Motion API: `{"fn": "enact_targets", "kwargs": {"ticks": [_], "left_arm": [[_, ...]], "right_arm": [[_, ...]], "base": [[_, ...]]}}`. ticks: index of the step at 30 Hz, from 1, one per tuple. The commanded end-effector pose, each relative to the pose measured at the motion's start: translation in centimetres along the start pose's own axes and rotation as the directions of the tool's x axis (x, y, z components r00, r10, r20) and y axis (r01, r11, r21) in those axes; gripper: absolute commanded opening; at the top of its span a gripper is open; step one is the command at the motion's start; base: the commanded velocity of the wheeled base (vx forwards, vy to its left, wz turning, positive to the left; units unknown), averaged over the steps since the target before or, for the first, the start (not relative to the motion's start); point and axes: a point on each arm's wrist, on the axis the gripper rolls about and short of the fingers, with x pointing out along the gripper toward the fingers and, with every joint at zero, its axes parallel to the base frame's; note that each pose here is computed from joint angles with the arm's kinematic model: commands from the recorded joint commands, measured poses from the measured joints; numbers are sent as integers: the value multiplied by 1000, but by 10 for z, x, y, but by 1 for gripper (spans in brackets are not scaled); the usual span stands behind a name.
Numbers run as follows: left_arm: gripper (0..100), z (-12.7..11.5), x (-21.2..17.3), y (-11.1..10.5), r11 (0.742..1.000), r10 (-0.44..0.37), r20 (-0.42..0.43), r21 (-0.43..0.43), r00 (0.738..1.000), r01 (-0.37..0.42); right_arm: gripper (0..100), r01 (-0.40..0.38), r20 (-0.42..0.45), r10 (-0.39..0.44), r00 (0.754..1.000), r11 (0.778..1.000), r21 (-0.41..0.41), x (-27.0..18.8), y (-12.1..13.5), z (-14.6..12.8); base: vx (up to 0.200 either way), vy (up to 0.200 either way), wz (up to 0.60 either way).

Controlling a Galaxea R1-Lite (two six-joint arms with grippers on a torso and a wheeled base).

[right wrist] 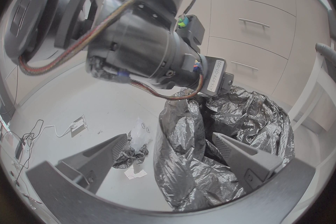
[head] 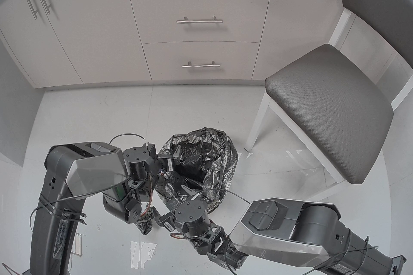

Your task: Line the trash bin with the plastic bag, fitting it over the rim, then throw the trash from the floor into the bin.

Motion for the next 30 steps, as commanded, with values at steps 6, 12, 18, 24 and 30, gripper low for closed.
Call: {"fn": "enact_targets", "kwargs": {"ticks": [6, 12, 18, 24, 30], "left_arm": [[100, -4, 1, 0, 1000, 1, -6, 1, 1000, -1], [100, -5, 0, 1, 1000, 3, -12, 1, 1000, -3], [100, -5, 0, 0, 1000, 2, -11, 2, 1000, -2], [100, -4, 0, 0, 1000, 2, -9, 0, 1000, -2], [100, -4, 1, 1, 1000, 3, -9, 0, 1000, -3]], "right_arm": [[0, 4, -11, -4, 1000, 1000, -2, 1, 0, -8], [0, 2, 2, -2, 1000, 1000, 3, 0, 4, -6], [0, -7, -7, 7, 1000, 1000, -4, -5, 7, -8], [0, -31, -31, 31, 999, 999, -21, -16, 13, -11], [0, -71, -63, 70, 996, 997, -15, -34, 23, -13]], "base": [[0, 0, 0], [0, 0, 0], [0, 0, 0], [0, 0, 0], [0, 0, 0]]}}
